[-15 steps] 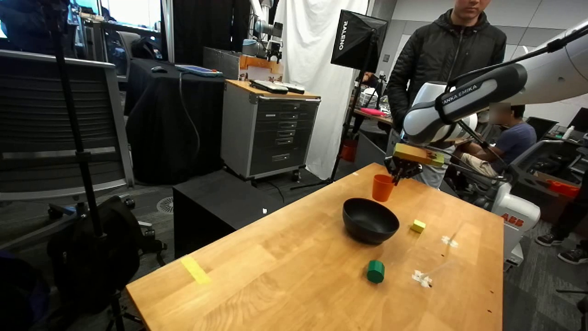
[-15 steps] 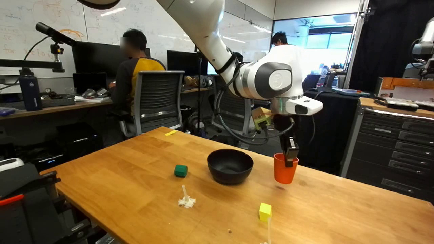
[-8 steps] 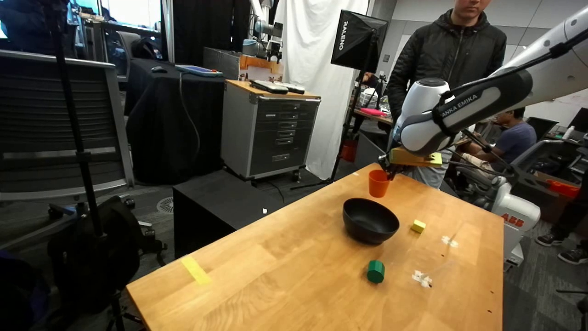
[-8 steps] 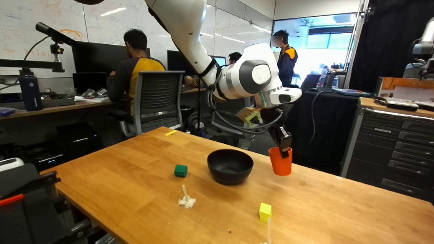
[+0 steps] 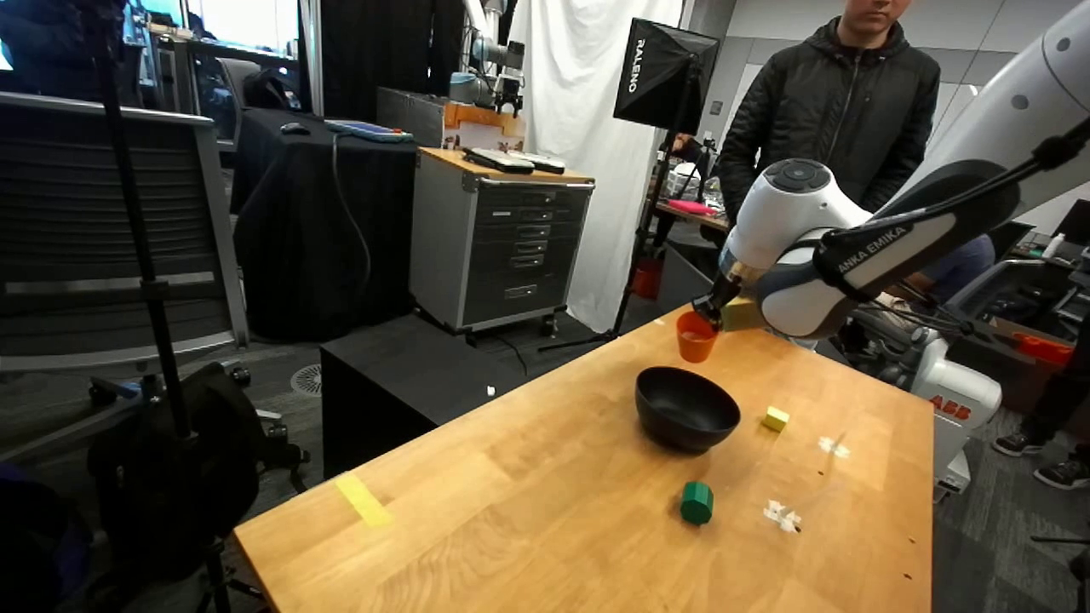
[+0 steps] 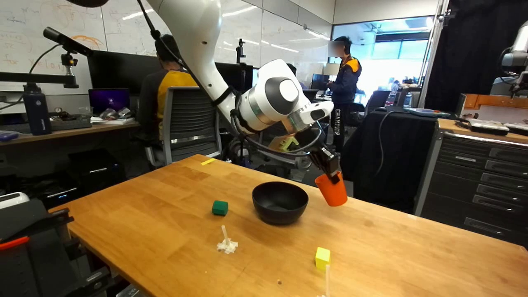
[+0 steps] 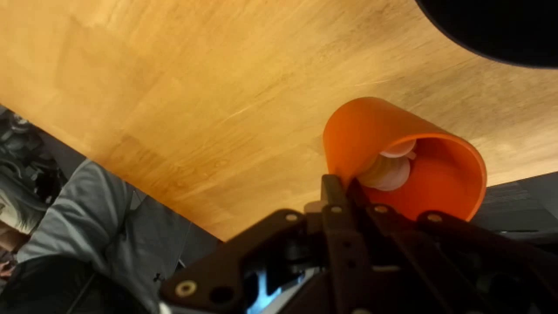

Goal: Pick up the orange cup, pour its contents in the black bowl and put the cup back down

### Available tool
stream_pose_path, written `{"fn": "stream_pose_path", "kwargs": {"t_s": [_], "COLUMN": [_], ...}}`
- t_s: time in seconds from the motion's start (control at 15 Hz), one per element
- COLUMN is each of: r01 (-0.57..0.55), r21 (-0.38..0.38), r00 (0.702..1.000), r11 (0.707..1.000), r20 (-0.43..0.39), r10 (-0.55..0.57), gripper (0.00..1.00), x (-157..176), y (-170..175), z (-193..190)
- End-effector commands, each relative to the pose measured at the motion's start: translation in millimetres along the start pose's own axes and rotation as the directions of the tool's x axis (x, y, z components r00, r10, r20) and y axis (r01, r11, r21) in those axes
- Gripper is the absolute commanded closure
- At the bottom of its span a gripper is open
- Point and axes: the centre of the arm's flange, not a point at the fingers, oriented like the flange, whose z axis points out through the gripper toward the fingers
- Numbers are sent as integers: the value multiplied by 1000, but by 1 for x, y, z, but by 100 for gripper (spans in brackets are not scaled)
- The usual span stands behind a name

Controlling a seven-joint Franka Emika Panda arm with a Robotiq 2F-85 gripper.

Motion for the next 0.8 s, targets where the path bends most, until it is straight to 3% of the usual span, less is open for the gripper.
{"fn": "stream_pose_path", "kwargs": {"t_s": [0.0,0.4,0.73], "r01": [63,188,264], "r21": [-51,-137,-232], "r00": [991,945,909], "r11": [997,973,936], "r20": [-113,-246,-265], "r10": [-68,-217,-322], "gripper": [99,99,99], "x": [-36,-74,-112], "y": [6,0,-15], "z": [-27,-48,-46]}}
